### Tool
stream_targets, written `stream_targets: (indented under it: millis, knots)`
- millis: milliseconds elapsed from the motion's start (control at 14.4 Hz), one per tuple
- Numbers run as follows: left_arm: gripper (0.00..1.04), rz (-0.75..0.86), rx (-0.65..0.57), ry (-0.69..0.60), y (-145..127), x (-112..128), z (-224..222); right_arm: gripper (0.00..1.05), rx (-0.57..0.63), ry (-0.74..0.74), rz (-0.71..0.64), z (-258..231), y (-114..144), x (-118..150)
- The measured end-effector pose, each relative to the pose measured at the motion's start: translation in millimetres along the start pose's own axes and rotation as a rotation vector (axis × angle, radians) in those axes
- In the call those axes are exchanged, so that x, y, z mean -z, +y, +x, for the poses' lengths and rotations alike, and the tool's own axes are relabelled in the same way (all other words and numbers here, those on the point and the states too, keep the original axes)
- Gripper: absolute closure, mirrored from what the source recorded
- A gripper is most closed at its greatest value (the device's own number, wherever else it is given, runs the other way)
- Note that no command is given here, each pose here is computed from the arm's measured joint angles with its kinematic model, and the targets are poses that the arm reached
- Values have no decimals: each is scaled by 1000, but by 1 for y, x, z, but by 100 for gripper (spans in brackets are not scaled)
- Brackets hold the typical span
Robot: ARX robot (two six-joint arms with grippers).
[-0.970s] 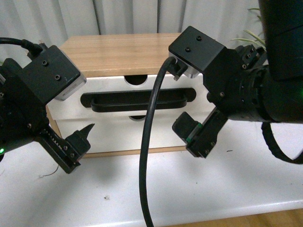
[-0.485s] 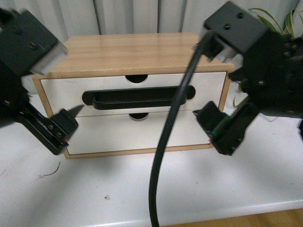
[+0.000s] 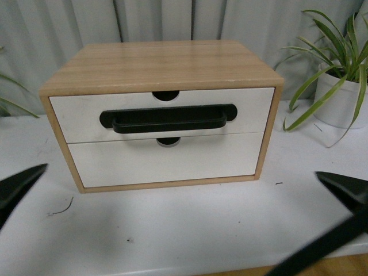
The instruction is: Close drawer sideways
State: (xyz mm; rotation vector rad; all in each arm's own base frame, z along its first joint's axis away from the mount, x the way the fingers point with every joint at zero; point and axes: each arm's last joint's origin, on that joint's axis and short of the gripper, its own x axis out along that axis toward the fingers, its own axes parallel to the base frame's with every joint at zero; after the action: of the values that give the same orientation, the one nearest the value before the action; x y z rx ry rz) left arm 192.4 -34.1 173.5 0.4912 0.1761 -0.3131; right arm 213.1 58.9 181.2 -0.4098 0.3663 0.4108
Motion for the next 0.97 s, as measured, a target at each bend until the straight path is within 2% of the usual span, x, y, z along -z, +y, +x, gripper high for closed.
stream_targets:
  millis: [208,277,347,416,485,554,762,832,970]
  knots:
    - [7,-140,-81,-22,5,4,-38,7,97,-9,113,-39,1,19]
    - [7,-358,-188,-40,9,23,-70,7,218,-68,257,-70,5,32]
    - [7,-492,-215,-34,8,32,-73,7,314,-100,311,-76,4,35]
    - [8,-495,-229,-58,8,31,-73,7,314,-99,314,-75,4,35]
    - [19,-479,-288,-138,3,31,-72,16,371,-230,348,-75,4,37]
    - [31,-476,-296,-193,2,25,-75,28,401,-312,373,-78,5,46]
    - [67,-484,-316,-183,1,27,-80,65,426,-394,391,-87,1,50]
    - [80,-484,-316,-184,1,27,-81,78,395,-353,392,-87,0,59]
    - [103,-485,-316,-184,0,27,-83,101,431,-380,394,-94,-5,59]
